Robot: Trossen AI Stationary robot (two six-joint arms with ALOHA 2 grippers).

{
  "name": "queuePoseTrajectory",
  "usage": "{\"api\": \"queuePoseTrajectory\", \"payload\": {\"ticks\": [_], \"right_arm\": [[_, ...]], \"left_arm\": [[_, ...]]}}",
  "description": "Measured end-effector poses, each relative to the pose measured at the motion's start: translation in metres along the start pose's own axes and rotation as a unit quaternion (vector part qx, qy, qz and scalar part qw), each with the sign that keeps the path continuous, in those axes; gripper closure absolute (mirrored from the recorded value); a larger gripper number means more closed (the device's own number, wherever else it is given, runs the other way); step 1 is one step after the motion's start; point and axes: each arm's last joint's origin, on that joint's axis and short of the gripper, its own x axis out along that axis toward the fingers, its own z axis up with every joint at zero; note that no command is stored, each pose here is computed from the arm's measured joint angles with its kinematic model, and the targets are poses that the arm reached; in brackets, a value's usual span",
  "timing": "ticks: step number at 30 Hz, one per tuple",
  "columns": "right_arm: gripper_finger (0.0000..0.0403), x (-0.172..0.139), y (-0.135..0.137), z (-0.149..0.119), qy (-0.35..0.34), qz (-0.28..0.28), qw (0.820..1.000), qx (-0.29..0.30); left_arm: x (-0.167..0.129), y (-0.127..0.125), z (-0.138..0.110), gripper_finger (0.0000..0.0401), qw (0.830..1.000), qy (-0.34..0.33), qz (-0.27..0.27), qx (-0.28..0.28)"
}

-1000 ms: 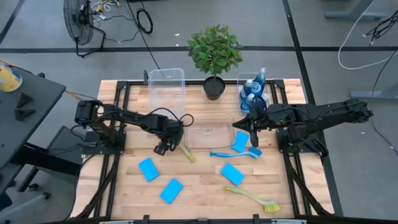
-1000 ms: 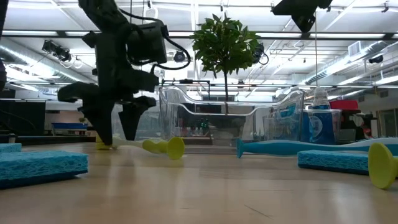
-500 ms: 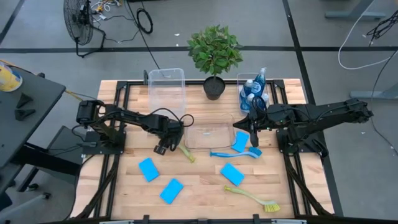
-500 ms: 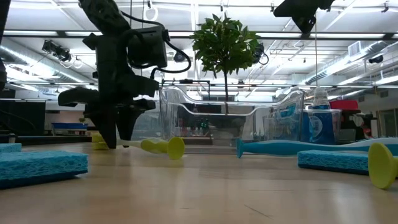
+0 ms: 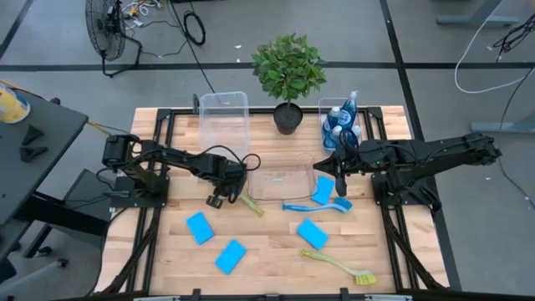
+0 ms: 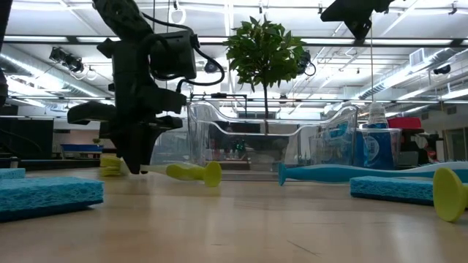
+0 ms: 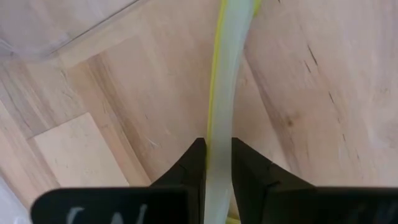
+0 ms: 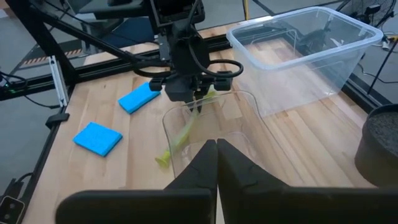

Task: Pick & Place Kitchen Sink Supplies
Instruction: Put the green dishwashing brush into the white bin

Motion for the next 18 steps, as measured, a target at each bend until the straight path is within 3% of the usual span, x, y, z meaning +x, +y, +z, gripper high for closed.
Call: {"api": "queuePoseTrajectory", "payload": {"ticks": [8, 18], "right_arm": [[0.0399, 0.0, 0.0, 0.0, 0.0, 0.0, 1.0, 0.0], [0.0399, 0.0, 0.0, 0.0, 0.0, 0.0, 1.0, -0.002]], "left_arm": [[-0.015, 0.001, 0.004, 0.0347, 0.999, 0.023, -0.028, 0.0], [-0.069, 0.009, 0.018, 0.0347, 0.993, 0.095, -0.066, 0.016]]}}
